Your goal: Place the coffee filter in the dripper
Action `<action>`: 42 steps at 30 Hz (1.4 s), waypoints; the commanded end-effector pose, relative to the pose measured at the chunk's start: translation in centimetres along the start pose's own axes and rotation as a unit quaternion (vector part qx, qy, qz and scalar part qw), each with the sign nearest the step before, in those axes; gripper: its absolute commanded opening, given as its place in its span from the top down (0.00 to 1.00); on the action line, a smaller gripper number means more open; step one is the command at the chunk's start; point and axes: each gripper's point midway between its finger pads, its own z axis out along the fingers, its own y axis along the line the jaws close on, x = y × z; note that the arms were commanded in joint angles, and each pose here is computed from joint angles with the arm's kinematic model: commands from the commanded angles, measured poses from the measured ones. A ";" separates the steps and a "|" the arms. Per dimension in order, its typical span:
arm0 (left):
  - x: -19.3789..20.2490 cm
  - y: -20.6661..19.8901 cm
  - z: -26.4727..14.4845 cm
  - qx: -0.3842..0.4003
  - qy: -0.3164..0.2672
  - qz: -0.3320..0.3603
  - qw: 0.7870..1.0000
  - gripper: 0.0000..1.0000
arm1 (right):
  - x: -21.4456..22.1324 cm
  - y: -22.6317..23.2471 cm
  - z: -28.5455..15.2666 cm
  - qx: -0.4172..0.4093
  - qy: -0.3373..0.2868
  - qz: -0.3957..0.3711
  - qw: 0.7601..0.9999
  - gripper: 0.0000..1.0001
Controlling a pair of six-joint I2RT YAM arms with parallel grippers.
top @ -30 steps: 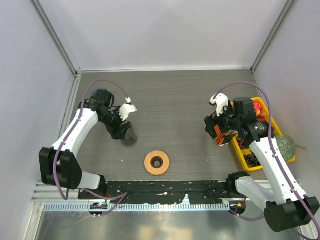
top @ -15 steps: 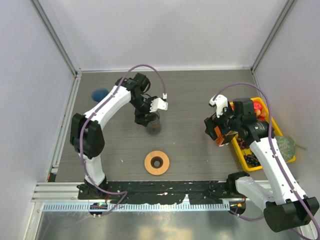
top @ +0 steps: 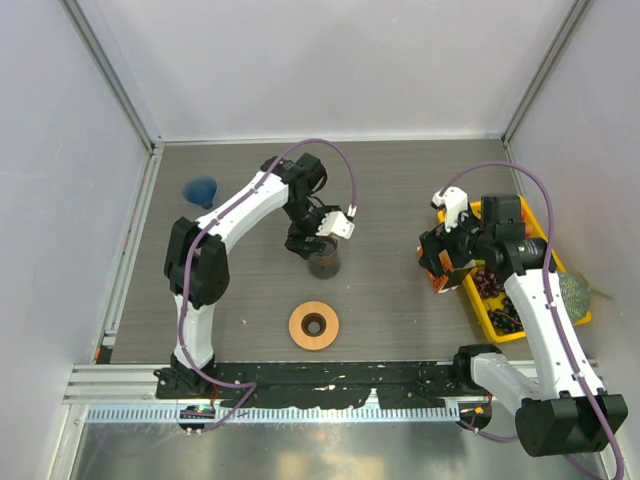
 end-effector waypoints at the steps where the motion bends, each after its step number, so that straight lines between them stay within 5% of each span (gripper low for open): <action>1: -0.6 1.3 0.3 -0.013 -0.006 0.026 1.000 0.20 | -1.5 0.0 -0.4 -0.009 -0.019 -0.014 1.000 0.05; 4: -0.6 1.5 0.4 -0.021 -0.009 0.026 0.999 0.01 | -1.6 0.1 -0.3 -0.014 -0.018 -0.010 1.000 0.05; 13: -3.8 2.0 -6.0 -0.114 -0.040 0.027 0.992 0.01 | -2.0 0.5 -0.4 -0.026 -0.024 -0.005 0.999 0.04; 20: -5.2 -2.5 -15.0 -0.180 -0.184 -0.113 0.960 0.01 | -2.5 1.3 -1.0 -0.035 -0.041 -0.002 0.999 0.05; 25: -2.7 -6.8 -14.8 -0.160 -0.319 -0.335 0.872 0.01 | -2.1 2.2 -1.3 -0.049 -0.047 -0.001 0.998 0.04; 35: 1.3 -12.1 -3.7 -0.066 -0.352 -0.624 0.694 0.13 | -3.3 3.0 -2.1 -0.064 -0.064 0.005 0.996 0.05; 42: 2.9 -13.5 1.4 -0.019 -0.335 -0.671 0.662 0.15 | -3.6 2.9 -2.7 -0.057 -0.067 0.003 0.996 0.04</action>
